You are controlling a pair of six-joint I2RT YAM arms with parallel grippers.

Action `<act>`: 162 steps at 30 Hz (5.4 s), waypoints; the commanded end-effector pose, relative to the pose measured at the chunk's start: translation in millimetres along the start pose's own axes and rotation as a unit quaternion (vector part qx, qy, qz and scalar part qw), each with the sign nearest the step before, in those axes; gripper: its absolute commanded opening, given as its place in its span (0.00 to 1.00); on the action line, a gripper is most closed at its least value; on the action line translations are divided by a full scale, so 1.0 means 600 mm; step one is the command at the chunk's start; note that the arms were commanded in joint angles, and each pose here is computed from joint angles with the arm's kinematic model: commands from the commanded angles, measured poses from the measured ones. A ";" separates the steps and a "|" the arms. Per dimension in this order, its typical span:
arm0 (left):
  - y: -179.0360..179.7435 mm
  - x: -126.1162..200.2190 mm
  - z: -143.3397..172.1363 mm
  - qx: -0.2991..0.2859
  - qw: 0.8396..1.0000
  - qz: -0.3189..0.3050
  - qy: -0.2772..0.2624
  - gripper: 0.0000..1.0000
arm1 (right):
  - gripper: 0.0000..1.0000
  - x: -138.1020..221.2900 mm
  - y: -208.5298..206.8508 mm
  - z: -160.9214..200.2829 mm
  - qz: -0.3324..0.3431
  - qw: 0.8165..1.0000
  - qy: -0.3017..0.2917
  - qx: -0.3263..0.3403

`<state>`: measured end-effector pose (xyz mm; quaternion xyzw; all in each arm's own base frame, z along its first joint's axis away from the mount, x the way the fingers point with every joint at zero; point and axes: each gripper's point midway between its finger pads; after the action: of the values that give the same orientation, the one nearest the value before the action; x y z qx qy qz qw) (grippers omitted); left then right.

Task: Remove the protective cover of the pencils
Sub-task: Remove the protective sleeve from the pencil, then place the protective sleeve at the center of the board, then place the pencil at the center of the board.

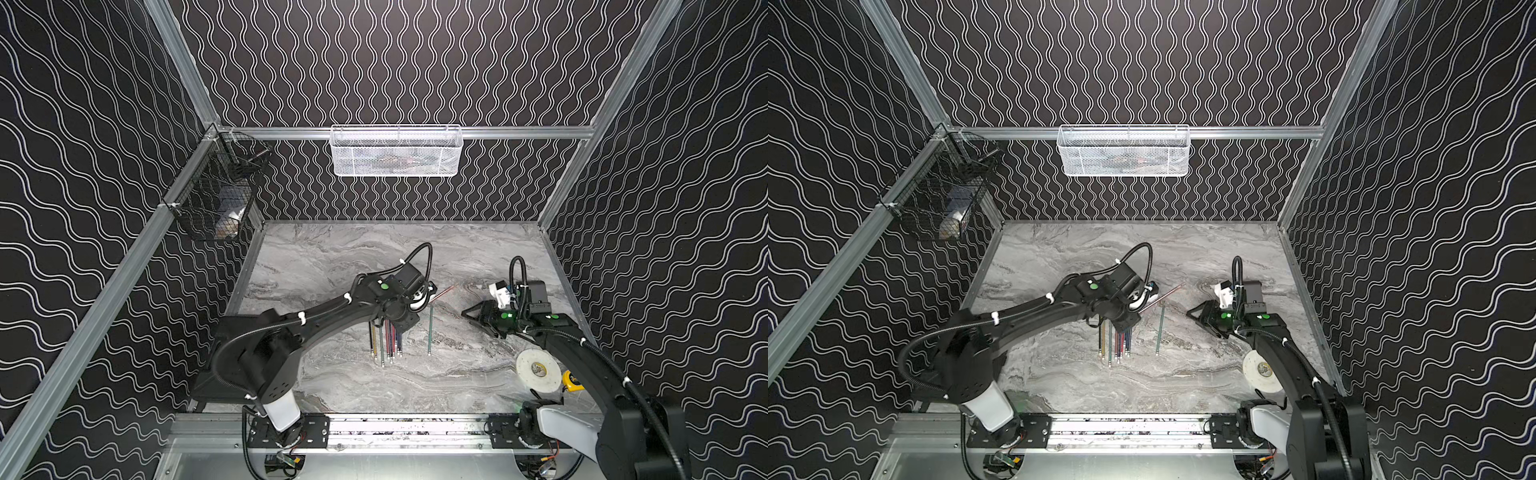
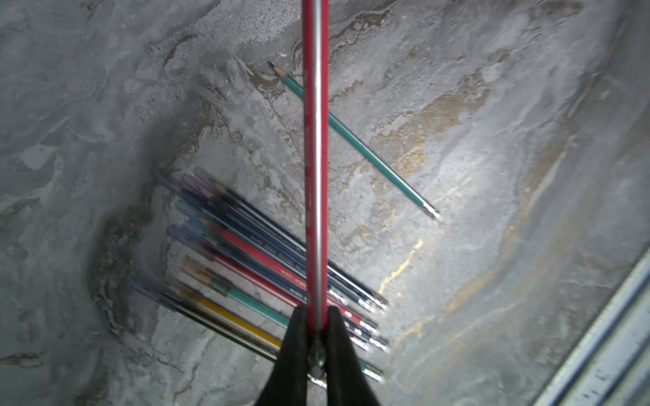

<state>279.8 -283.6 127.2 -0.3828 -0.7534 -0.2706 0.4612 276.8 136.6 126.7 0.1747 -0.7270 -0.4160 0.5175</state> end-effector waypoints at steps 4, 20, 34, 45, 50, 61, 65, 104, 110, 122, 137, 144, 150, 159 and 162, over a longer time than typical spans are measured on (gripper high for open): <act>-0.028 0.046 0.010 0.040 0.997 0.032 -0.058 0.00 | 0.47 -0.010 0.089 -0.047 -0.099 0.995 0.005 0.004; -0.044 0.051 0.025 0.045 0.995 0.055 -0.065 0.00 | 0.48 -0.047 0.165 -0.052 -0.122 0.992 -0.011 0.027; -0.046 0.047 0.030 0.045 0.996 0.057 -0.059 0.00 | 0.00 -0.042 0.154 -0.071 -0.082 0.996 -0.042 0.019; -0.048 0.048 0.039 0.035 0.996 0.058 -0.057 0.00 | 0.00 0.018 0.118 -0.139 -0.073 0.992 -0.102 -0.017; -0.054 0.046 0.041 0.031 0.996 0.067 -0.053 0.00 | 0.00 0.023 0.127 -0.148 -0.072 0.992 -0.104 -0.008; -0.047 0.037 0.043 0.048 0.997 0.051 -0.043 0.00 | 0.00 0.059 0.025 -0.179 0.098 0.985 -0.140 -0.030; -0.043 0.036 0.035 0.058 0.996 0.047 -0.046 0.00 | 0.01 0.067 -0.068 -0.182 0.135 0.978 -0.123 -0.101; -0.063 0.075 0.024 0.041 0.994 0.070 -0.078 0.00 | 0.18 -0.022 -0.278 -0.216 0.238 0.947 -0.095 -0.192; -0.061 0.069 0.026 0.044 0.994 0.068 -0.073 0.00 | 0.18 -0.022 -0.274 -0.220 0.236 0.948 -0.096 -0.189; -0.047 0.031 0.029 0.159 0.983 0.051 -0.083 0.00 | 0.33 -0.002 -0.229 -0.242 0.207 0.957 -0.118 -0.164; -0.045 -0.074 0.046 0.347 0.936 0.037 -0.041 0.00 | 0.33 0.067 -0.112 -0.164 0.109 0.977 -0.149 -0.111; -0.061 -0.102 0.035 0.378 0.924 0.020 -0.046 0.00 | 0.34 0.043 -0.112 -0.080 0.077 0.986 -0.105 -0.099; -0.079 -0.123 0.037 0.382 0.923 0.008 -0.033 0.00 | 0.34 0.011 -0.105 -0.040 0.033 0.993 -0.061 -0.097; -0.084 -0.121 0.029 0.377 0.925 -0.007 -0.041 0.19 | 0.34 0.000 -0.106 -0.021 0.019 0.995 -0.037 -0.094; -0.083 -0.122 0.028 0.375 0.926 -0.009 -0.041 0.22 | 0.34 0.001 -0.106 -0.019 0.018 0.995 -0.038 -0.093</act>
<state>245.5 -323.1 50.4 -0.1992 -0.8140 0.0390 0.5442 273.8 91.0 74.1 0.0829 -0.7047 -0.4780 0.5177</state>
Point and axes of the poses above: each gripper's point midway between its finger pads, its own x axis back along the fingers, its own y axis along the line the jaws close on, z = x × y, and after that the axes turned 4 degrees about -x, right-handed
